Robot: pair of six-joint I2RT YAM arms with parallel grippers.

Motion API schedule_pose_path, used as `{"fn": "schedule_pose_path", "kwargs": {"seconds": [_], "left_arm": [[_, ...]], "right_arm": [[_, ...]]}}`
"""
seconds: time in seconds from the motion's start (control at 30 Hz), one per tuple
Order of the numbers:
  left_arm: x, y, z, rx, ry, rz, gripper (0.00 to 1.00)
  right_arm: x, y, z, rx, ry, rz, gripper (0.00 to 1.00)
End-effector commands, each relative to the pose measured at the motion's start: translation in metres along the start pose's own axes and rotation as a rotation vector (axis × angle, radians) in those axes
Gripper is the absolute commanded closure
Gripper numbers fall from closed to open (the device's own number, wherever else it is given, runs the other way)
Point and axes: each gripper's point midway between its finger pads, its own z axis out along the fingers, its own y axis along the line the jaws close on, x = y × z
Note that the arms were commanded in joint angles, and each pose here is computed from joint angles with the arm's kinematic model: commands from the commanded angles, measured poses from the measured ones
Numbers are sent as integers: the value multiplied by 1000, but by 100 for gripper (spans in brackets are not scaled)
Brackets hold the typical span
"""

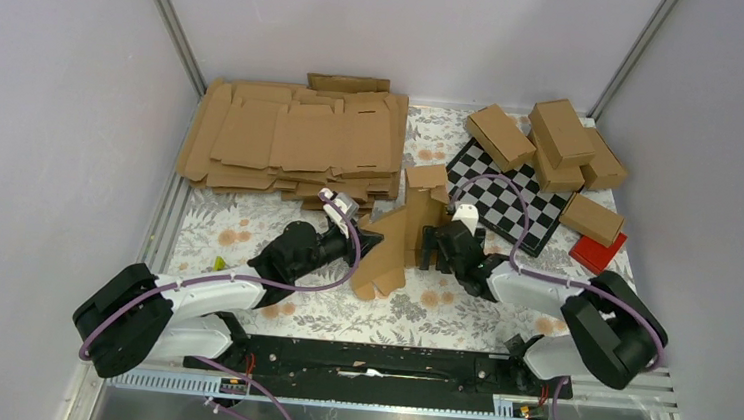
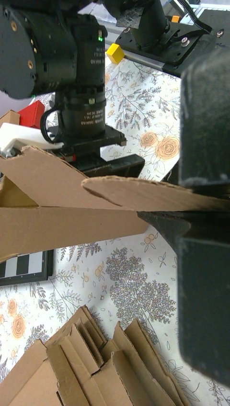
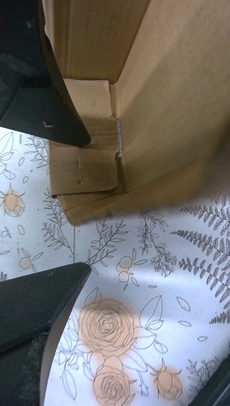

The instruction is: Fold the paper box

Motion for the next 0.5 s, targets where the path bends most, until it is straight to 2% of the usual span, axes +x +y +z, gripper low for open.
{"fn": "schedule_pose_path", "kwargs": {"seconds": [0.0,0.13,0.47], "left_arm": [[-3,-1,3,-1,7,5,100],[-3,-1,3,-3,8,6,100],[-2,1,4,-10,13,7,100]], "right_arm": [[-7,10,14,-7,0,-4,0],[15,-7,17,83,73,-11,3],[22,-3,21,151,74,-85,6]]}}
